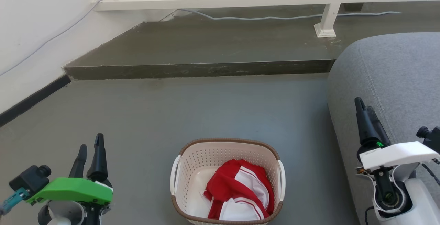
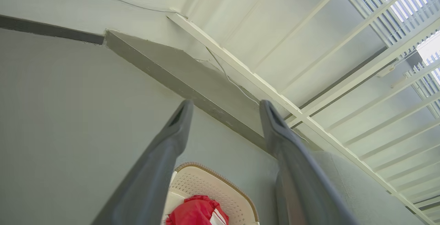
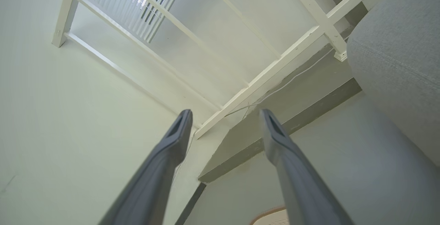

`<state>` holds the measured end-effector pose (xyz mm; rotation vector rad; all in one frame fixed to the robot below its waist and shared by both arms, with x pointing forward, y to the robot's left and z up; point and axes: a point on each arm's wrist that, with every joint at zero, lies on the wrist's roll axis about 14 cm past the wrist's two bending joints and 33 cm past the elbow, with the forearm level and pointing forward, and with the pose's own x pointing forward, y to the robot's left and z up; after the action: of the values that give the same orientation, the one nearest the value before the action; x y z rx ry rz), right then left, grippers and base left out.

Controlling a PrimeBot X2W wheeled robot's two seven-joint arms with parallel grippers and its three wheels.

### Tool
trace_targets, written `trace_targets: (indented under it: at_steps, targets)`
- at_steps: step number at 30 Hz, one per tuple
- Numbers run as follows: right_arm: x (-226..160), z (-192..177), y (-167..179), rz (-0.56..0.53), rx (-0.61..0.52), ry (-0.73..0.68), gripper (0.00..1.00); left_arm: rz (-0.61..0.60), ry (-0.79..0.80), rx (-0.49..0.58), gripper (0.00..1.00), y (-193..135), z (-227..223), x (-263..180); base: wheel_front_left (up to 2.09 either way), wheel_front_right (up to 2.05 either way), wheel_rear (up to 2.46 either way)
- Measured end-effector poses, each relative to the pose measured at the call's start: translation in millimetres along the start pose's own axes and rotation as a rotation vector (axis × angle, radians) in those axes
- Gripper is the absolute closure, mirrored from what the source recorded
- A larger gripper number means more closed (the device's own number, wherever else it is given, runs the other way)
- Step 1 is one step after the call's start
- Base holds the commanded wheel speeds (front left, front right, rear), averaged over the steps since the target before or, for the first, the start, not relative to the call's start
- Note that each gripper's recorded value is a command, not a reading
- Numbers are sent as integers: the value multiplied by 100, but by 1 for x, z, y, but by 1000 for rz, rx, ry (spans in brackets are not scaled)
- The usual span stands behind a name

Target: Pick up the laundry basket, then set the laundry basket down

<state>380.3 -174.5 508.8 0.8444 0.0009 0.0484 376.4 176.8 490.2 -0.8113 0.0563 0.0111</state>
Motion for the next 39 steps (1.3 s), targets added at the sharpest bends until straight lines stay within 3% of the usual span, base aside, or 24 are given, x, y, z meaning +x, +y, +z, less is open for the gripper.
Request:
trace_targets:
  at_steps: [19, 39]
  targets:
    - [1, -5, 8, 11, -299, -18, 0, -34, -42, 265, 0, -13, 1, 1, 0, 0, 0]
    - [3, -1, 29, 93, -579, -81, 0, -127, -111, 531, 0, -38, 3, 1, 0, 0, 0]
